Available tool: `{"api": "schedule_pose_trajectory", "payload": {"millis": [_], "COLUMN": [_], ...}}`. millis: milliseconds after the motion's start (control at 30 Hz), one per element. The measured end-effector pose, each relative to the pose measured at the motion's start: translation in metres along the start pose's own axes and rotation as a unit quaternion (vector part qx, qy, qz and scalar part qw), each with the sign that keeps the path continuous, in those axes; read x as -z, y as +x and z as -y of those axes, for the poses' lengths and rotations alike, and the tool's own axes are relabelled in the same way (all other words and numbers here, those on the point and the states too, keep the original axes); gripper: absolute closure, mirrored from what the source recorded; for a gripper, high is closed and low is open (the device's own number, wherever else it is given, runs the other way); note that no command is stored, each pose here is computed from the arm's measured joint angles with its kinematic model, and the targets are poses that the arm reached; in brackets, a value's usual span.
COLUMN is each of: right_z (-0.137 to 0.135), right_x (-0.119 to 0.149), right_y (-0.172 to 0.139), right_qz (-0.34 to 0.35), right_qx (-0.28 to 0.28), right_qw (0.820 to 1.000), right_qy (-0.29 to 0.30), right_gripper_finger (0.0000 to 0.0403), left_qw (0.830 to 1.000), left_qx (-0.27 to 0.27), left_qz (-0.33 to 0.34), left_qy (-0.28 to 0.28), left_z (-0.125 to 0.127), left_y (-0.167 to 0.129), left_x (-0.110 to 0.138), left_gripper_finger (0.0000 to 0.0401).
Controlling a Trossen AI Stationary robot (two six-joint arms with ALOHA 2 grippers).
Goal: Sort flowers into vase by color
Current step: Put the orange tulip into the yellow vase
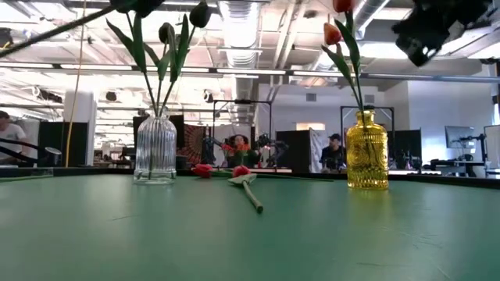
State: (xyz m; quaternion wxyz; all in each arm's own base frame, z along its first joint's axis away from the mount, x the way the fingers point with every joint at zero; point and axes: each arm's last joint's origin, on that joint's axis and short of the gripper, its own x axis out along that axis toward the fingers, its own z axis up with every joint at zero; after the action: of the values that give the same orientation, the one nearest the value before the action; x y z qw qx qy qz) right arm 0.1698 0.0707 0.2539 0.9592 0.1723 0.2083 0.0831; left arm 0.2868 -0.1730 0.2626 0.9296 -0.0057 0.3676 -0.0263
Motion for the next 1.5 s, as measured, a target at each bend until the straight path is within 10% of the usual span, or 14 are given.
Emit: {"api": "schedule_pose_trajectory", "payload": {"millis": [767,1500], "right_z": [-0.025,-0.03], "right_x": [-0.038,-0.096], "right_y": [0.051,0.085], "right_qz": [0.188,0.233], "right_qx": [0.011,0.076], "right_qw": [0.975,0.957], "right_qy": [-0.115,-0.157], "right_gripper_finger": [0.0207,0.0207], "left_qw": [0.918,0.918], "left_qx": [0.078,0.083], "left_qz": [0.375,0.377], "left_qy": [0.102,0.093], "left_z": [-0.104,-0.117], "left_y": [-0.035,-0.033], "left_x": [-0.101,-0.104], "left_gripper_finger": [0.0401,0.0401]}}
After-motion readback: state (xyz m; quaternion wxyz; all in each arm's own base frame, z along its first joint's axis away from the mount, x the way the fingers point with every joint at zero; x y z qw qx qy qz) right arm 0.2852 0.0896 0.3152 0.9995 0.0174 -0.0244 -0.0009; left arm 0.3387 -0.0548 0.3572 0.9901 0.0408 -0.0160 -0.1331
